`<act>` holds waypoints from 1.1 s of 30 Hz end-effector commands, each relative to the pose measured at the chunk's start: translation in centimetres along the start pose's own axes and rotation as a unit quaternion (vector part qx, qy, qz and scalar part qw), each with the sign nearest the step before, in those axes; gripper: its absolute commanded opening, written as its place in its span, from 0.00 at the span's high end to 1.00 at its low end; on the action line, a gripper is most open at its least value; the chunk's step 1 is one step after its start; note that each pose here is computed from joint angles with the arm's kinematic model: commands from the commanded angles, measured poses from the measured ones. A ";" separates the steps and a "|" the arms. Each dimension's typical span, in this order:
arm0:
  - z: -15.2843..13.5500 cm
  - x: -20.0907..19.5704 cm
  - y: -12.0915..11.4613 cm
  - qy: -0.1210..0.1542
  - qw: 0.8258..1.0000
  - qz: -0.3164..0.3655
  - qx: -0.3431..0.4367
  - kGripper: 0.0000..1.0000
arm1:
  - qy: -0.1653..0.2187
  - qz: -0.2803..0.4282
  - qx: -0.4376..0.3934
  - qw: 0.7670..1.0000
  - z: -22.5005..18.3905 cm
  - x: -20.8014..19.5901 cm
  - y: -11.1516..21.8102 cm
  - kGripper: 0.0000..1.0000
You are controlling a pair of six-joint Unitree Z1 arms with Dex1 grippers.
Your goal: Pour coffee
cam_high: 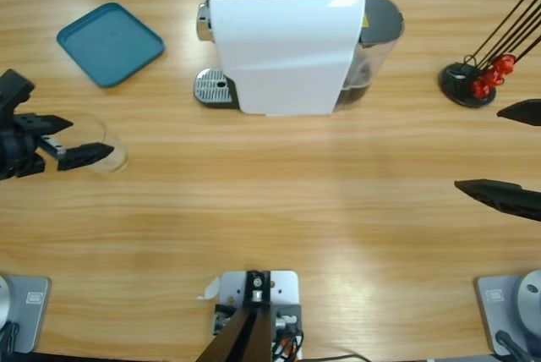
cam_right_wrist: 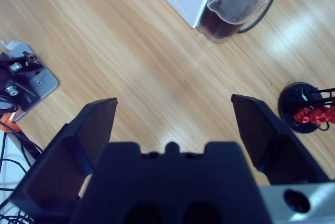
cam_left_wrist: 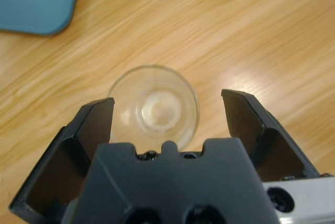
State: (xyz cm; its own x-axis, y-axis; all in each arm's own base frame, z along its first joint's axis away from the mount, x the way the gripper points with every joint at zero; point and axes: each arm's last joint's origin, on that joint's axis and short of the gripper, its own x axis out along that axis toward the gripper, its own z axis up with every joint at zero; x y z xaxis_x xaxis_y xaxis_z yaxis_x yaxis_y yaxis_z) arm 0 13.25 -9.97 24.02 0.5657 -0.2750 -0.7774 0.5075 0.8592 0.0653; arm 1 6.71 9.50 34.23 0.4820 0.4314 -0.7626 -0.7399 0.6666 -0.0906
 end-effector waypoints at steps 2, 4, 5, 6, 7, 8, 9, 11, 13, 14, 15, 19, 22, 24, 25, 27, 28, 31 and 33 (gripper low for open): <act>1.1 2.2 0.3 0.036 0.999 0.021 -0.009 0.11 | 0.023 -0.009 -0.004 1.000 -0.2 1.2 0.0 0.00; 1.1 1.9 0.3 0.036 0.999 0.021 -0.009 0.10 | 0.022 -0.009 -0.004 1.000 -0.2 1.1 0.0 0.00; 1.1 1.6 0.3 0.034 0.999 0.021 -0.009 0.10 | 0.022 -0.009 -0.004 1.000 -0.2 1.1 0.0 0.00; 0.8 1.0 0.4 0.026 0.999 0.020 -0.010 0.10 | 0.022 -0.009 -0.005 1.000 -0.2 1.1 0.0 0.00; 0.6 0.3 0.5 0.012 1.000 0.018 -0.011 0.10 | 0.022 -0.009 -0.005 1.000 -0.2 1.1 0.0 0.00; 0.5 -0.3 0.6 -0.001 1.000 0.013 -0.013 0.10 | 0.022 -0.009 -0.005 1.000 -0.2 1.1 0.0 0.00; 0.4 -0.9 0.6 -0.014 1.000 0.007 -0.014 0.10 | 0.022 -0.009 -0.005 1.000 -0.2 1.2 0.0 0.00; 0.4 -1.8 0.7 -0.032 0.999 0.005 -0.016 0.10 | 0.022 -0.009 -0.005 1.000 -0.2 1.2 0.0 0.00; 0.5 -2.2 0.8 -0.035 0.999 0.006 -0.016 0.10 | 0.022 -0.009 -0.005 1.000 -0.2 1.1 0.0 0.00; 0.5 -2.0 0.8 -0.028 0.999 0.008 -0.015 0.10 | 0.021 -0.008 -0.005 1.000 -0.2 1.1 0.0 0.00; 0.4 -1.6 0.7 -0.014 1.000 0.011 -0.013 0.10 | 0.021 -0.008 -0.005 1.000 -0.2 1.1 0.0 0.00; 0.7 0.5 0.5 0.033 0.999 0.021 -0.010 0.10 | 0.022 -0.009 -0.005 1.000 -0.2 1.1 0.0 0.00; 1.0 1.5 0.4 0.048 0.998 0.028 -0.011 0.10 | 0.024 -0.010 -0.008 1.000 -0.1 1.2 0.0 0.00; 1.2 1.8 0.5 0.051 0.998 0.040 -0.015 0.10 | 0.025 -0.010 -0.009 1.000 -0.1 1.3 0.0 0.00; 1.2 1.8 0.6 0.050 0.997 0.047 -0.016 0.10 | 0.026 -0.010 -0.009 1.000 0.0 1.3 0.0 0.00; 1.2 1.8 0.7 0.049 0.997 0.060 -0.021 0.10 | 0.027 -0.012 -0.008 1.000 0.0 1.4 -0.1 0.00; 1.2 1.9 0.8 0.051 0.996 0.065 -0.024 0.10 | 0.027 -0.012 -0.008 1.000 0.0 1.4 -0.1 0.00; 1.9 0.8 1.0 0.018 0.998 0.058 -0.033 0.10 | 0.027 -0.012 -0.008 1.000 0.0 1.4 -0.1 0.00; 2.3 0.0 0.9 -0.003 0.998 0.045 -0.036 0.10 | 0.027 -0.013 -0.008 1.000 0.0 1.4 -0.1 0.00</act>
State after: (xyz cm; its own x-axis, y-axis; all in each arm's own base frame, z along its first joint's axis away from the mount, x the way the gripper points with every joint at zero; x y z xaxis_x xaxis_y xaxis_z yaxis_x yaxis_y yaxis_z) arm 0 15.00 -10.23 24.01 0.5717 -0.1557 -0.8056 0.4203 0.8988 0.1245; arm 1 7.17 9.81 33.97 0.4814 0.4074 -0.7761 -0.7373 0.6670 -0.1072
